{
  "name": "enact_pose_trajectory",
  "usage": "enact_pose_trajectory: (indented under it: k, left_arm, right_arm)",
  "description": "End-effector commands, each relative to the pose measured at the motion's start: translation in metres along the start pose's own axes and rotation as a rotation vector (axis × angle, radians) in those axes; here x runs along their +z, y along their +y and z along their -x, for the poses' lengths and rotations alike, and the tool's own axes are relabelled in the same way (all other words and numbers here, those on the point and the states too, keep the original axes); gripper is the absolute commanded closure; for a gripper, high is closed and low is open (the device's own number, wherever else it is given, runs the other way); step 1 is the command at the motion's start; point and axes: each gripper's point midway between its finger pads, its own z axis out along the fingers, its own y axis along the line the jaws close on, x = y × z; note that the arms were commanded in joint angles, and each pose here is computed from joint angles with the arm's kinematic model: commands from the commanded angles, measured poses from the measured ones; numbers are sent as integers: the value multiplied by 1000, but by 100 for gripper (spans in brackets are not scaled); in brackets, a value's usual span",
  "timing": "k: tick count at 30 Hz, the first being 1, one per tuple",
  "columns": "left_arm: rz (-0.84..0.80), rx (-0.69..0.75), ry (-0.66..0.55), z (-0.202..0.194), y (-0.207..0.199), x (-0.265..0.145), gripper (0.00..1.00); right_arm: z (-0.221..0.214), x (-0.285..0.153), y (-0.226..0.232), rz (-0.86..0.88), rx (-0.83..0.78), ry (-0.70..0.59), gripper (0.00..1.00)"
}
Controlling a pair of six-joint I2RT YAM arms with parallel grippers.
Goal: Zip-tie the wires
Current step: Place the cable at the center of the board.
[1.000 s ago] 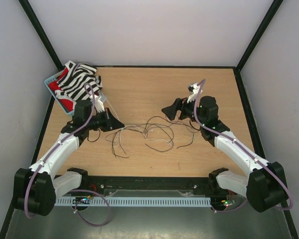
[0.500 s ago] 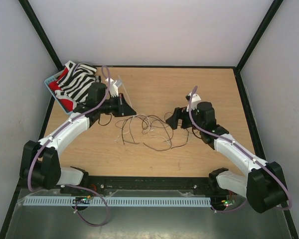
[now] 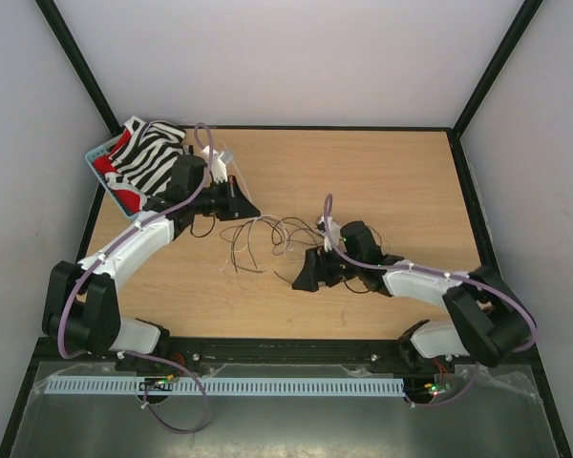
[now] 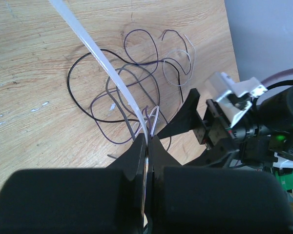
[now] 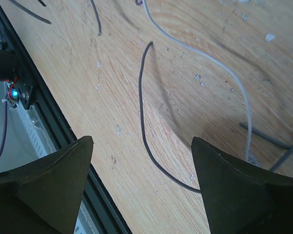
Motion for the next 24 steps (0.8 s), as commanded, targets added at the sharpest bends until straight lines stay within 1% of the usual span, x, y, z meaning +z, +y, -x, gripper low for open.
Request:
enact_pose_trajectory:
  k: [1, 10, 14, 18, 24]
  left_arm:
    - [-16, 31, -27, 14, -9, -3, 100]
    - [-16, 19, -3, 8, -5, 0, 100]
    - [-8, 7, 15, 4, 0, 5, 100]
    - [-29, 8, 50, 3, -2, 16, 100]
    - [-43, 33, 88, 2, -10, 39, 100]
  right_arm:
    - [3, 13, 8, 62, 11, 9, 8]
    - [27, 26, -27, -95, -10, -40, 5]
    - [44, 18, -70, -224, 66, -92, 6]
    - [72, 5, -115, -362, 95, -166, 6]
    - [107, -2, -157, -430, 141, -203, 6]
